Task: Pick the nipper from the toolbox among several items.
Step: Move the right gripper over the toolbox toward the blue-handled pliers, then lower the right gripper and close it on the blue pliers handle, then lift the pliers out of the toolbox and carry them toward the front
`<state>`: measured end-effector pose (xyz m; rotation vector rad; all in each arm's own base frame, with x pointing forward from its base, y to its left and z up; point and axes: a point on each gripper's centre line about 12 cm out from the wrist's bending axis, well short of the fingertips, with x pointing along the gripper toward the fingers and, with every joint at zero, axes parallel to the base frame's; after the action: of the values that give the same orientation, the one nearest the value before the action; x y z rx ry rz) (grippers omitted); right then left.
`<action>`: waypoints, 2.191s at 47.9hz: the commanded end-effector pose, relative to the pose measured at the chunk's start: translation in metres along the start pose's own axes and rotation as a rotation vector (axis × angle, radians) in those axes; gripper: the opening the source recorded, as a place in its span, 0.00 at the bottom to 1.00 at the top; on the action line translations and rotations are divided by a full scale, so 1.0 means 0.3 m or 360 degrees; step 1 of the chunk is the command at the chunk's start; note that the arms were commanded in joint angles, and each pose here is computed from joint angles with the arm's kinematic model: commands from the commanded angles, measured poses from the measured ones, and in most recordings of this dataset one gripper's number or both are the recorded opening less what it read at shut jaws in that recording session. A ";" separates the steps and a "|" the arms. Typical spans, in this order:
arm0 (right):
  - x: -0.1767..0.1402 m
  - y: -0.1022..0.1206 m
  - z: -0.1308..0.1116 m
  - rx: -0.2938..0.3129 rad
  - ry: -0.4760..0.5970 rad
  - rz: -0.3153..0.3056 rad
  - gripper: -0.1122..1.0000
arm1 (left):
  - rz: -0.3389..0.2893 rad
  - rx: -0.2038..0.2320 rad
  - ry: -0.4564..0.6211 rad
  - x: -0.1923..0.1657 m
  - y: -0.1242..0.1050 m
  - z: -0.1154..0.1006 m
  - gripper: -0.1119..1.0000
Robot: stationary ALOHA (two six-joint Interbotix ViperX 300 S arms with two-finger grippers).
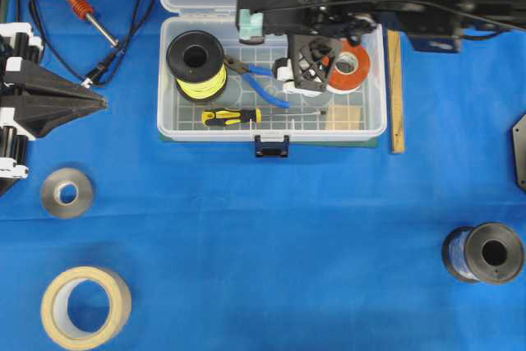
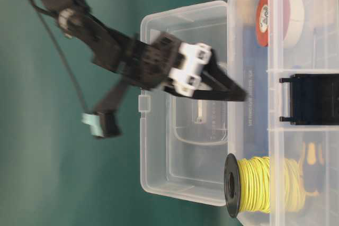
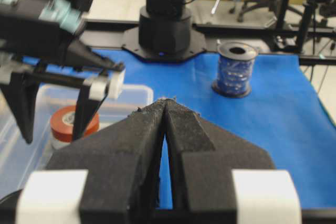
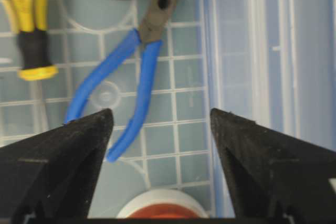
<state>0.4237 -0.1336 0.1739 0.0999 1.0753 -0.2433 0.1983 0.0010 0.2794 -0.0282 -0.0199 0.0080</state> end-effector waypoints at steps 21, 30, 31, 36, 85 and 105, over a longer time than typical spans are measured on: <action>0.175 -0.015 -0.032 0.0127 0.0056 0.0037 0.78 | 0.0047 -0.0005 0.0055 0.003 0.020 -0.015 0.10; 0.195 -0.005 -0.040 0.0094 0.0071 0.0042 0.55 | 0.0047 -0.0007 0.0062 0.002 0.020 -0.018 0.10; 0.194 -0.005 -0.038 0.0094 0.0068 0.0042 0.49 | 0.0047 -0.0007 0.0064 0.002 0.020 -0.019 0.10; 0.181 -0.005 -0.033 0.0100 0.0058 0.0045 0.22 | 0.0049 -0.0007 0.0055 0.000 0.020 -0.014 0.10; -0.409 0.380 -0.010 -0.0116 -0.0504 0.0332 0.22 | 0.0064 -0.0014 0.0044 -0.003 0.026 -0.009 0.10; -0.164 0.633 -0.143 -0.0042 -0.0337 0.0498 0.22 | 0.0064 -0.0017 0.0047 -0.003 0.026 -0.012 0.10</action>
<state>0.4060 0.0602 0.1904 0.1965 0.8638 0.0345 0.1959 0.0081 0.2715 -0.0378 0.0223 0.0449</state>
